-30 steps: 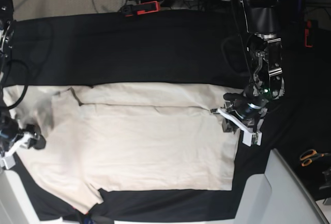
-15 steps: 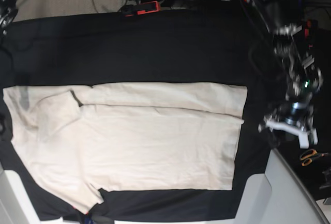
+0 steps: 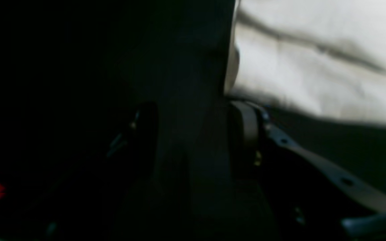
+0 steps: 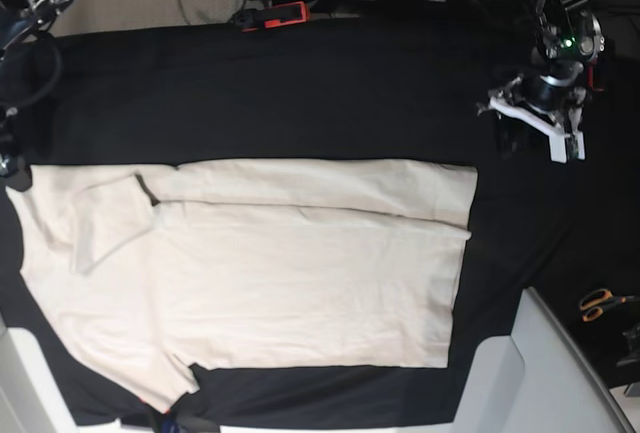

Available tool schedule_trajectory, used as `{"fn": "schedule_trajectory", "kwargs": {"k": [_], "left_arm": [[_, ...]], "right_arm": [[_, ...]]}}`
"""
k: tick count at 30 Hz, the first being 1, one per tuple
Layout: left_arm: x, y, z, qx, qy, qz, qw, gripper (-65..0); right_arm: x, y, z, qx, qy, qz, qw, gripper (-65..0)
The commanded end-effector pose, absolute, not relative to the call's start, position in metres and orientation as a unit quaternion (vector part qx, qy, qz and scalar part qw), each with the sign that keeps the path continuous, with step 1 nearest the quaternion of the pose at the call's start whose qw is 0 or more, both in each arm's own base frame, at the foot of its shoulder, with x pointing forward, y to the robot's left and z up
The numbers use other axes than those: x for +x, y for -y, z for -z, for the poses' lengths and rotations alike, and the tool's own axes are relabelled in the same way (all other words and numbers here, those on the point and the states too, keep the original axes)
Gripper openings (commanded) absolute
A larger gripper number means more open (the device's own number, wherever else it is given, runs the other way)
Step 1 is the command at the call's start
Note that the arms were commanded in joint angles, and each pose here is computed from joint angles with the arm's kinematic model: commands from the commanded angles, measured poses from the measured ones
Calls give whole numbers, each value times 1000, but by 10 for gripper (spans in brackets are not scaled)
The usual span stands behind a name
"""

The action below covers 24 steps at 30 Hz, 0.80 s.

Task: Fold the T-shirt properly
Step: 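Lower both grippers onto the folded edge and grasp it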

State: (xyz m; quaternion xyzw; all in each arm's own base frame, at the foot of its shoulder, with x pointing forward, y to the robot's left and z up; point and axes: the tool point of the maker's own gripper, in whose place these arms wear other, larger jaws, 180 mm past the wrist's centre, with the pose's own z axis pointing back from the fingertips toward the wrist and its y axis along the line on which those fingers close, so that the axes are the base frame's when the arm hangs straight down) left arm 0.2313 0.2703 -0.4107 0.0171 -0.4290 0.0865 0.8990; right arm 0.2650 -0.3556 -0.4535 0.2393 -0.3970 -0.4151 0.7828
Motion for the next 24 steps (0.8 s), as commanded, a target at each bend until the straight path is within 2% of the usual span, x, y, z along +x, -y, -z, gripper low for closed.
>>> {"fn": "schedule_trajectory", "kwargs": {"k": [1, 6, 8, 13, 24], "left_arm": [[239, -273, 399, 19, 451, -82, 888, -357], [234, -267, 407, 11, 444, -91, 891, -553], [235, -267, 407, 10, 443, -92, 892, -596], [233, -262, 415, 2, 435, -102, 895, -609], [229, -260, 423, -2, 426, -108, 898, -609]], "right_arm": [[266, 369, 450, 234, 406, 421, 777, -261], [259, 382, 475, 238, 400, 478, 745, -263], [259, 391, 475, 232, 405, 487, 738, -261], [284, 383, 472, 231, 404, 451, 762, -263], [315, 375, 462, 245, 417, 441, 756, -272]]}}
